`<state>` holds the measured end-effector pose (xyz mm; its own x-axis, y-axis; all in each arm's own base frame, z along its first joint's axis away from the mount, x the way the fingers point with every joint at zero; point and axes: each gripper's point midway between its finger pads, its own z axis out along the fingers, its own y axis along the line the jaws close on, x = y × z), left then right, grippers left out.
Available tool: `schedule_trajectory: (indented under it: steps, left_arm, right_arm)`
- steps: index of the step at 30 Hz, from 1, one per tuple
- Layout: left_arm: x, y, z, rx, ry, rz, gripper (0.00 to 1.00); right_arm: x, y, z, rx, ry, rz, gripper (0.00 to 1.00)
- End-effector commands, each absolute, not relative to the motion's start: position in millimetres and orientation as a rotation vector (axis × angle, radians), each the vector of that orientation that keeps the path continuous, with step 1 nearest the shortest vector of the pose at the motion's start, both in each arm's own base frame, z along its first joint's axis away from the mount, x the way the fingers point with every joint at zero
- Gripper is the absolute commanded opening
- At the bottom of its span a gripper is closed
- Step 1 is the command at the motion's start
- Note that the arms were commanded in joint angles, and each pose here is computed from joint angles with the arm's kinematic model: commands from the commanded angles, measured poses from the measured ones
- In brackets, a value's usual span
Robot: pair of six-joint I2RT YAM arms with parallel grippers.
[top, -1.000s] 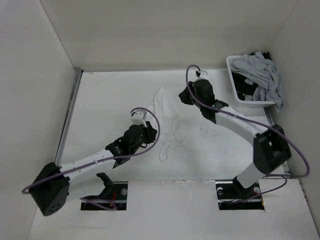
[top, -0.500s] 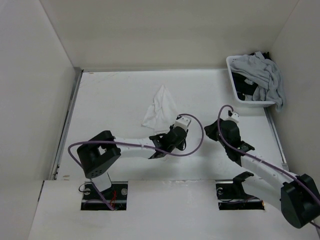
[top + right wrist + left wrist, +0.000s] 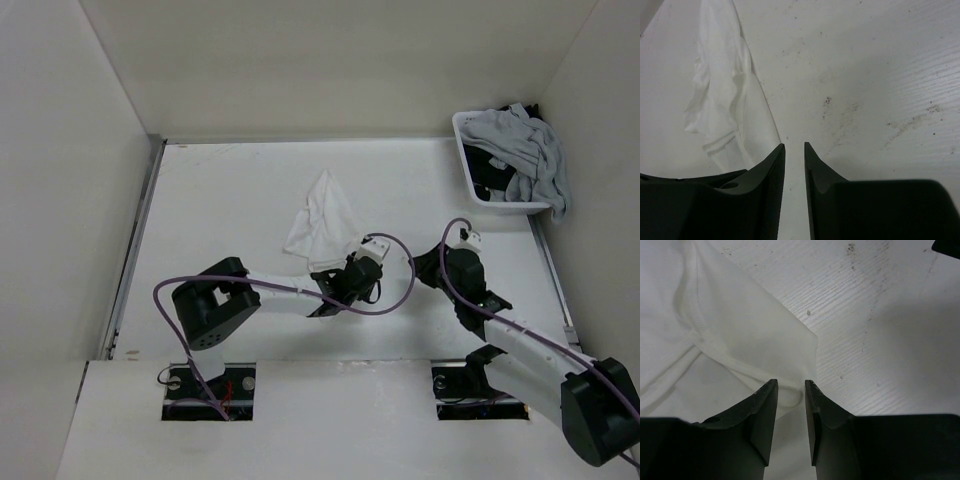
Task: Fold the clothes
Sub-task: Move the tank top to the center of the board, then flatten the tank top out
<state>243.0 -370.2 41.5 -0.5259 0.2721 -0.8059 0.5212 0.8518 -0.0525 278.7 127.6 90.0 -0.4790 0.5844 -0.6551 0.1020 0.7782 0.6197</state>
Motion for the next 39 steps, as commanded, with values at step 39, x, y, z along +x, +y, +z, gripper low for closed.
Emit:
schedule_trajectory:
  steps: [39]
  left_arm:
    - [297, -272, 147, 0.048, 1.988, -0.651, 0.0]
  right_arm:
    - [320, 242, 60, 0.362, 2.206, 0.818, 0.17]
